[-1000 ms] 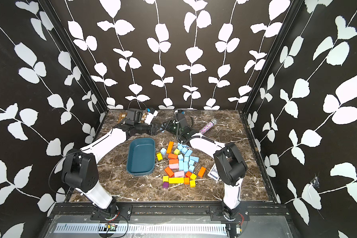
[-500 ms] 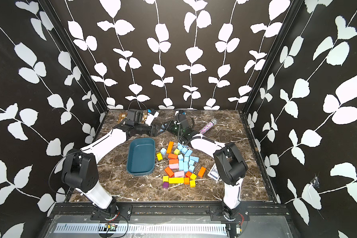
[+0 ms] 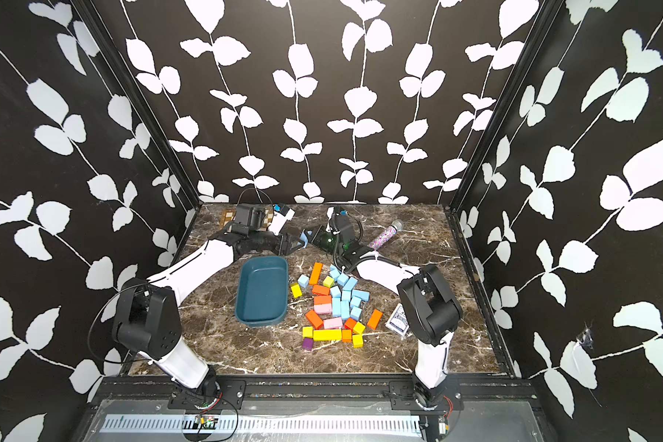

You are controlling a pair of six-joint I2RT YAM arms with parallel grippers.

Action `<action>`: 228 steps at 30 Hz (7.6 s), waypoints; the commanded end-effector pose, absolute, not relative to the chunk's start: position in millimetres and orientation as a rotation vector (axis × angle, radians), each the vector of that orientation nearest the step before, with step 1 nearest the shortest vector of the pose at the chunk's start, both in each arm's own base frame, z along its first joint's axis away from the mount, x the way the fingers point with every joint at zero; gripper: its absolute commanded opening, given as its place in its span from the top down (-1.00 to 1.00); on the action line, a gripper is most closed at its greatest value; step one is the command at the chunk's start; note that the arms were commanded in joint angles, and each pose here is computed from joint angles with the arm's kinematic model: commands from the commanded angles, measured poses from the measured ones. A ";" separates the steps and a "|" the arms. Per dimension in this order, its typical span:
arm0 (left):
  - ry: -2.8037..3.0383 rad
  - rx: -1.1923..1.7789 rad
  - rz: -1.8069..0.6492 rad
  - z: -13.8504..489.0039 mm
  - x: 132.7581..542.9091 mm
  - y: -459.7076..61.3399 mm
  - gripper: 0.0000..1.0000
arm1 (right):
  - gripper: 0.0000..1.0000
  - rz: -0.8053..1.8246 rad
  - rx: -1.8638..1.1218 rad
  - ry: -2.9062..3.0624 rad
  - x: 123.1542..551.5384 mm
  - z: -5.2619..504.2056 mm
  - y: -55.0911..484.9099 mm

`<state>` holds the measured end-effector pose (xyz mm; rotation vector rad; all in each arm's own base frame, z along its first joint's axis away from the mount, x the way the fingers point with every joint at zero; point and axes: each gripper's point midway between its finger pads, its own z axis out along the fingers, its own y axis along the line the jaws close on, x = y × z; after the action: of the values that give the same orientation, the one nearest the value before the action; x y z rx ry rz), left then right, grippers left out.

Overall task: Pick out the blue building blocks
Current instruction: Pick up the building block from the center of the board, then place the building block in the storage box, then move the storage box to the center of the board, then pick up the building block from the center of the board, then place the building block in the storage box.

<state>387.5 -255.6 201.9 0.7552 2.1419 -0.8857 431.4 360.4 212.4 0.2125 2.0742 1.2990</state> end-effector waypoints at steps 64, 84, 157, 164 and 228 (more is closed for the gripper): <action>2.661 0.029 -0.608 98.8 325.1 -149.5 0.80 | -0.14 1.163 0.038 2.224 423.3 211.0 349.1; 2.707 0.108 -0.675 52.0 355.5 -182.1 0.67 | -0.13 1.169 0.083 2.228 423.8 195.0 346.9; 1.749 2.292 -0.455 125.1 310.7 -259.1 -0.16 | -0.09 0.854 0.239 2.330 399.7 147.4 248.1; 1.670 2.448 -0.390 99.0 303.2 -267.5 -0.15 | -0.09 0.841 0.268 2.316 387.7 147.2 236.6; 2.750 0.626 -0.321 132.3 397.4 -150.1 0.70 | 0.01 0.966 0.191 2.360 405.5 142.9 300.6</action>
<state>410.4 -150.9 143.9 0.8502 2.6255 -0.2740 400.1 292.0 134.9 0.1856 2.3873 0.9323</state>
